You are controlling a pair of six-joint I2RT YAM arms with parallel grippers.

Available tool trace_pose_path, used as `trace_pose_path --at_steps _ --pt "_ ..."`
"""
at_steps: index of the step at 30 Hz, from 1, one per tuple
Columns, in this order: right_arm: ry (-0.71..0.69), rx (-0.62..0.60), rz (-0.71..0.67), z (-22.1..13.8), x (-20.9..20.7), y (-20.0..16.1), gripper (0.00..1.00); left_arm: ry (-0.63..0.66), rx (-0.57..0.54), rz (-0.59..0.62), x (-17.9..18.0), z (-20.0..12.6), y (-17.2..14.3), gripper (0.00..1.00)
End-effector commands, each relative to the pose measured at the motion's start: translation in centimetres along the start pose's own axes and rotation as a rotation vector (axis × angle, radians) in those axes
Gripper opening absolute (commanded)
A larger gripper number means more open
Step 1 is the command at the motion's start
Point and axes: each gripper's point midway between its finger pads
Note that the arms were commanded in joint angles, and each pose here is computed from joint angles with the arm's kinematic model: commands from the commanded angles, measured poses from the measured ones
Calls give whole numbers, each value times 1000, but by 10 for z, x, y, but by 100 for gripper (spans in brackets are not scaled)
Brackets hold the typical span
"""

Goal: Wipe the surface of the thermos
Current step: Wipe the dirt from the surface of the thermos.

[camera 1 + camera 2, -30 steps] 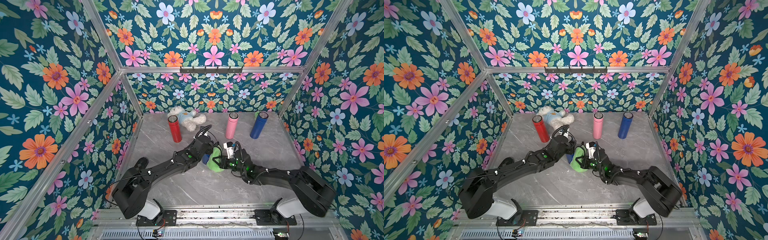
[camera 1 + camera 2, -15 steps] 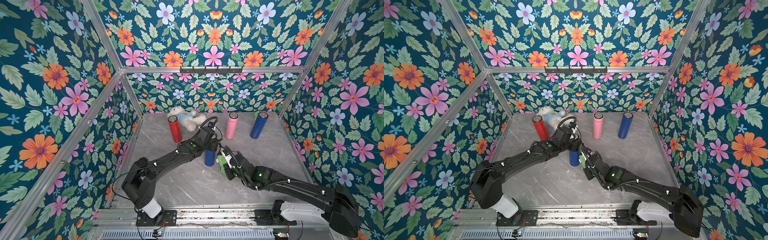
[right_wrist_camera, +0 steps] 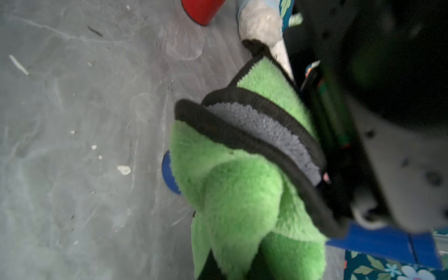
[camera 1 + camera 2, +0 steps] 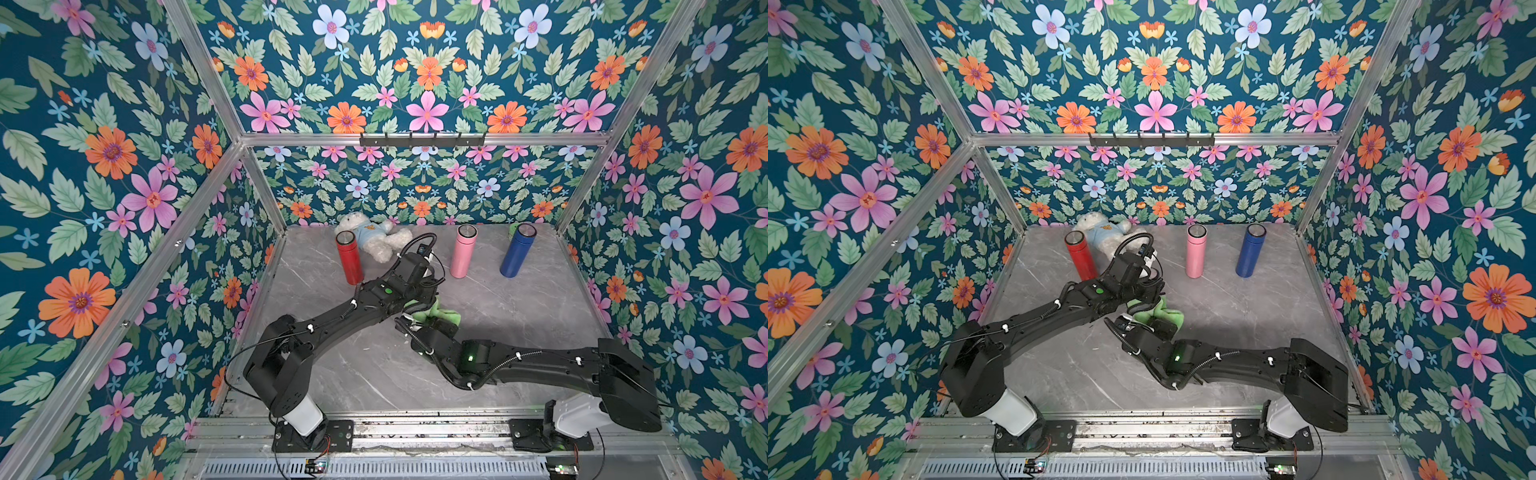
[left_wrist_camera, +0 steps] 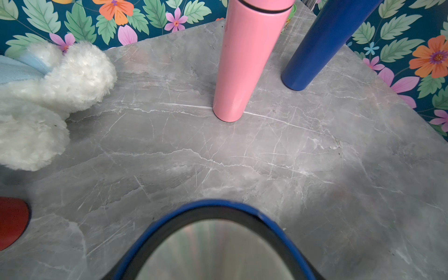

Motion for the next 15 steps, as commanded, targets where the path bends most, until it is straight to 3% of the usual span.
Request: trace_pose_path --at_steps 1,8,15 --pt "-147 -46 -106 2 -29 25 0 34 164 36 11 0 -42 0" --pt "-183 1 -227 29 -23 20 0 39 198 53 14 -3 -50 0" --pt "-67 134 -303 70 48 -35 0 55 255 69 17 -2 -60 0"
Point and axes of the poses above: each gripper's point midway between its finger pads, its own z axis out along the fingers, its own x axis along the line the jaws close on, y = z × x, and after that the axes turned 9 degrees about -z, right-handed
